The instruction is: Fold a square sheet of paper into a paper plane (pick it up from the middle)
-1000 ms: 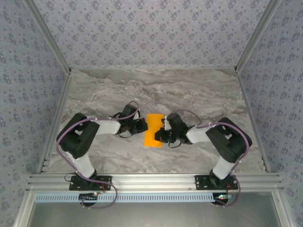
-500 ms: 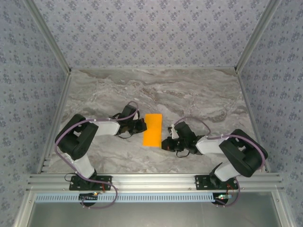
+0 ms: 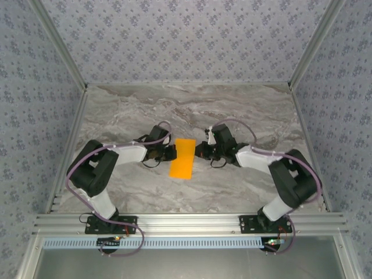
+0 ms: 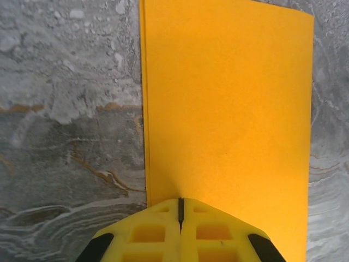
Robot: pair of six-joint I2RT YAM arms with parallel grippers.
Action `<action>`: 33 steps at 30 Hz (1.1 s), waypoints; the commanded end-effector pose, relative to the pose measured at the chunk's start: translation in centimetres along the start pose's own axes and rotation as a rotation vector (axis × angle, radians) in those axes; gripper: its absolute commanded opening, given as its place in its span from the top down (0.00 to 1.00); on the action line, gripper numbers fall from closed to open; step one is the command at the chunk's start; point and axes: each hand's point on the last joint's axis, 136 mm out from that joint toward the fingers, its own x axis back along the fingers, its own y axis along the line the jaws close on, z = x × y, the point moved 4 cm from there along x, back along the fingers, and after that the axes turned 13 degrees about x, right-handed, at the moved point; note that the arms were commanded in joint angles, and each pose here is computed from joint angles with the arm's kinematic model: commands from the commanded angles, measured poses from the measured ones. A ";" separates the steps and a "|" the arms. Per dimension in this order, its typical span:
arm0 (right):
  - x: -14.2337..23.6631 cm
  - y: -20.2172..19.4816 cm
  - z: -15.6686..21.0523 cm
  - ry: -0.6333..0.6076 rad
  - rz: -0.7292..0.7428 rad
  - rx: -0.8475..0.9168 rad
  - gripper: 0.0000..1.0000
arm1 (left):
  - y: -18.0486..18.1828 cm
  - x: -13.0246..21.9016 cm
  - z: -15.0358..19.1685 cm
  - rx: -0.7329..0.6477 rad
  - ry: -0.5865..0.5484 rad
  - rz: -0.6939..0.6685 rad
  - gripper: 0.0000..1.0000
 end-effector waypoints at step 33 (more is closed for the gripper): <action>-5.3 -1.0 0.3 0.143 -0.132 -0.025 1.00 | -6.8 1.1 6.2 0.128 0.136 0.339 1.00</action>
